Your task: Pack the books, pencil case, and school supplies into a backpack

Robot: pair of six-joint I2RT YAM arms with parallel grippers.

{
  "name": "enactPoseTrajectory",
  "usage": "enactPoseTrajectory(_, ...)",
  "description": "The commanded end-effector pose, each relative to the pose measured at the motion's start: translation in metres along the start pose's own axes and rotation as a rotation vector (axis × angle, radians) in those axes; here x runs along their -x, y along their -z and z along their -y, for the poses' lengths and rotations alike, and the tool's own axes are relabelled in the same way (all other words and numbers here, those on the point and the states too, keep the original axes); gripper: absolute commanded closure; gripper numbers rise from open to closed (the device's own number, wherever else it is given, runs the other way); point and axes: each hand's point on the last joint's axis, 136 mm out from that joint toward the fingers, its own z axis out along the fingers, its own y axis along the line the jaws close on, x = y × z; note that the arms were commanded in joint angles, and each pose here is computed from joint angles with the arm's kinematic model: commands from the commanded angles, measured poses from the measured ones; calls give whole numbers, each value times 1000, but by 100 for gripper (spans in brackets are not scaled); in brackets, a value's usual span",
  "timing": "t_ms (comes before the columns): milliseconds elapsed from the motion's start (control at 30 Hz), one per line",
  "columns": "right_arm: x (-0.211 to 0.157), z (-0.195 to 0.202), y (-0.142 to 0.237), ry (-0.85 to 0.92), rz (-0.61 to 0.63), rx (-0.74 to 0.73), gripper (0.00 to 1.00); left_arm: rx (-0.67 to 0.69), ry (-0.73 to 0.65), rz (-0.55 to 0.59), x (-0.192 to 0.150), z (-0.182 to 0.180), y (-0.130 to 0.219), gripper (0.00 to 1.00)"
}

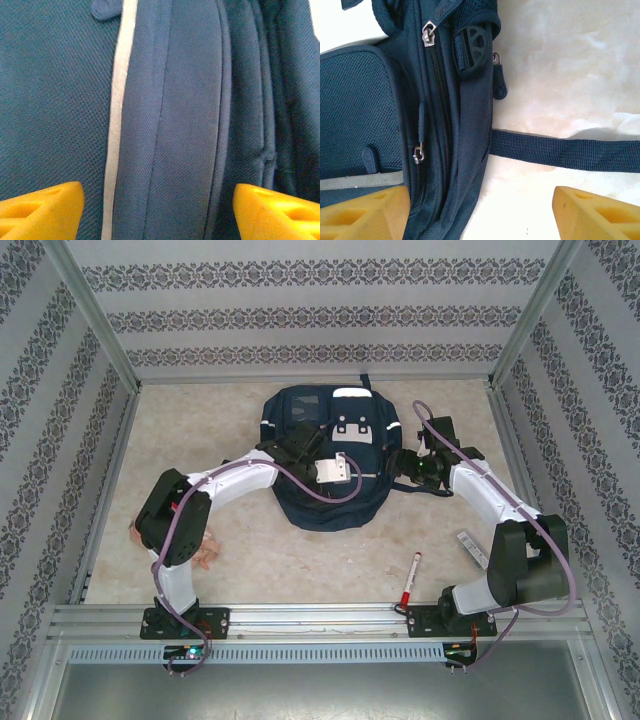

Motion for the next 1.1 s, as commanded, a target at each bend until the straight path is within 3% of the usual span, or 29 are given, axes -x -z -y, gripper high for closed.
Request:
enactPoseTrajectory(0, 2, 3, 0, -29, 4, 7, 25, -34, -116, -62, -5, 9, -15, 24)
enactPoseTrajectory(67, 4, 2, -2, -30, -2, 18, 25, -28, -120, -76, -9, 9, -18, 24)
enactPoseTrajectory(133, 8, 0, 0, -23, -6, 17, 25, 25, -116, -88, -11, -1, -22, 32)
enactPoseTrajectory(267, 13, -6, 4, -20, 30, 55, 26, 51, -109, -125, -9, -14, -22, 86)
enactPoseTrajectory(333, 16, -13, 5, 16, 30, 84, 26, 52, -123, -98, -1, -15, -14, 98)
enactPoseTrajectory(467, 24, -30, 14, 190, 21, 143, 25, 75, -204, 27, 16, -9, 15, 100)
enactPoseTrajectory(567, 42, -34, 15, 309, 124, 146, 25, 67, -158, 68, 15, -17, 43, 100)
enactPoseTrajectory(667, 43, -55, 10, 524, 139, 262, 25, 44, -137, 101, 9, -20, 66, 100)
enactPoseTrajectory(900, 42, -62, -9, 693, -53, 434, 30, 88, -67, 263, 9, -41, 104, 100)
enactPoseTrajectory(1067, 8, -80, 7, 1064, -87, 714, 30, 88, -134, 283, 7, -43, 116, 100)
